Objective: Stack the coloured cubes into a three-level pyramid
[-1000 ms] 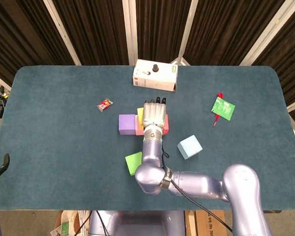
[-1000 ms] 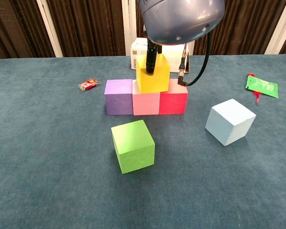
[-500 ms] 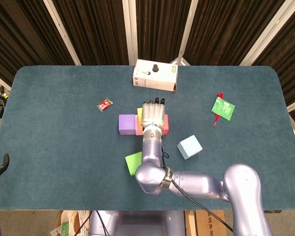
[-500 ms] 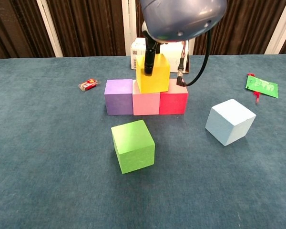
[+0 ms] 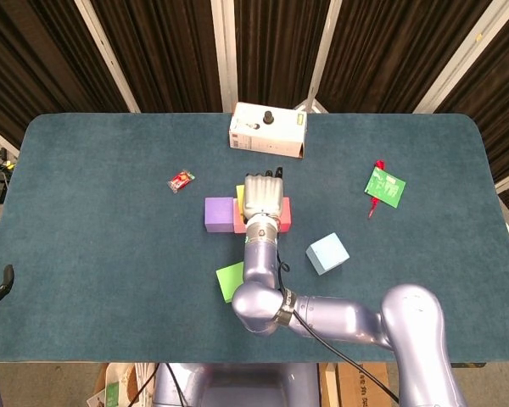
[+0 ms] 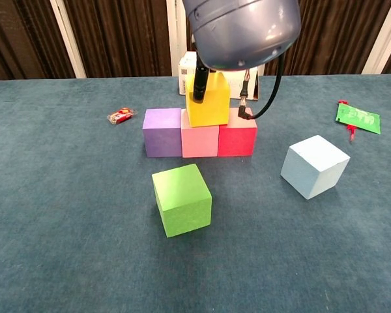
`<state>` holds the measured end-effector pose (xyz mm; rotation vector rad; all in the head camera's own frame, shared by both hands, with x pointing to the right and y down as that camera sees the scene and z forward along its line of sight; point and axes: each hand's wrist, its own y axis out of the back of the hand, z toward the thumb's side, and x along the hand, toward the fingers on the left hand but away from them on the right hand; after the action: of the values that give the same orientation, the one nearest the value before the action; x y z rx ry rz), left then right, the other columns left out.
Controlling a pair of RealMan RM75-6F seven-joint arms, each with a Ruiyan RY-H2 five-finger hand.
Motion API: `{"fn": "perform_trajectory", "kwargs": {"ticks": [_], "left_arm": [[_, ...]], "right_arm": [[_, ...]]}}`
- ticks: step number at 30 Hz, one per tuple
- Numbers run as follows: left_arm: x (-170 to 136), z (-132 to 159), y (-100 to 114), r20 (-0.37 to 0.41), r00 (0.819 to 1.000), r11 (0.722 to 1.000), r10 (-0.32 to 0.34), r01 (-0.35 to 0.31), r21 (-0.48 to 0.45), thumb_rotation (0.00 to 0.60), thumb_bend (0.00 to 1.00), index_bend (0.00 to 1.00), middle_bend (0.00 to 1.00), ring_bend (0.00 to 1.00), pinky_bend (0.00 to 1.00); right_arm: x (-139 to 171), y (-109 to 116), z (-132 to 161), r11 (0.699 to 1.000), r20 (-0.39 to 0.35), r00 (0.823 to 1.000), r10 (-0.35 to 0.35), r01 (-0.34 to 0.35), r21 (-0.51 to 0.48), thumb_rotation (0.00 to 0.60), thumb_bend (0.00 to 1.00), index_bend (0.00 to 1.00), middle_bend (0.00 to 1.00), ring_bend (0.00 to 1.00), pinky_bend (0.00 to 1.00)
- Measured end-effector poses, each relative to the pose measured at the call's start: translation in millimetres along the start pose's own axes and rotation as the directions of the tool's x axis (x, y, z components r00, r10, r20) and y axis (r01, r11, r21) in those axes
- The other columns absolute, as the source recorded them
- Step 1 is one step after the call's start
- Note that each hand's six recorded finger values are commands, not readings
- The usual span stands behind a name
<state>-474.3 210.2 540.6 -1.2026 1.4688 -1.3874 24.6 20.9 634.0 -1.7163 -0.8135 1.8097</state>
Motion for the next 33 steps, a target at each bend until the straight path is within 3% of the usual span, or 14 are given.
{"fn": "perform_trajectory", "kwargs": {"ticks": [19,33], "left_arm": [[-0.3,-0.6,1.3,-0.002,1.000,1.000,-0.004,0.004,-0.008,0.600,0.41,0.03,0.00,0.00,0.00],[0.9,-2.2,1.4,-0.005,1.000,1.000,-0.014,0.014,-0.014,0.600,0.41,0.03,0.00,0.00,0.00]], "right_arm": [[12.5,12.5,-3.0,0.999,0.046,0.998,-0.030,0.029,0.026,0.600,0.29,0.37,0.42,0.21,0.00],[16.6,4.2,5.4,1.000,0.076,0.997,-0.008,0.006,0.020,0.600,0.29,0.37,0.43,0.21,0.00]]}}
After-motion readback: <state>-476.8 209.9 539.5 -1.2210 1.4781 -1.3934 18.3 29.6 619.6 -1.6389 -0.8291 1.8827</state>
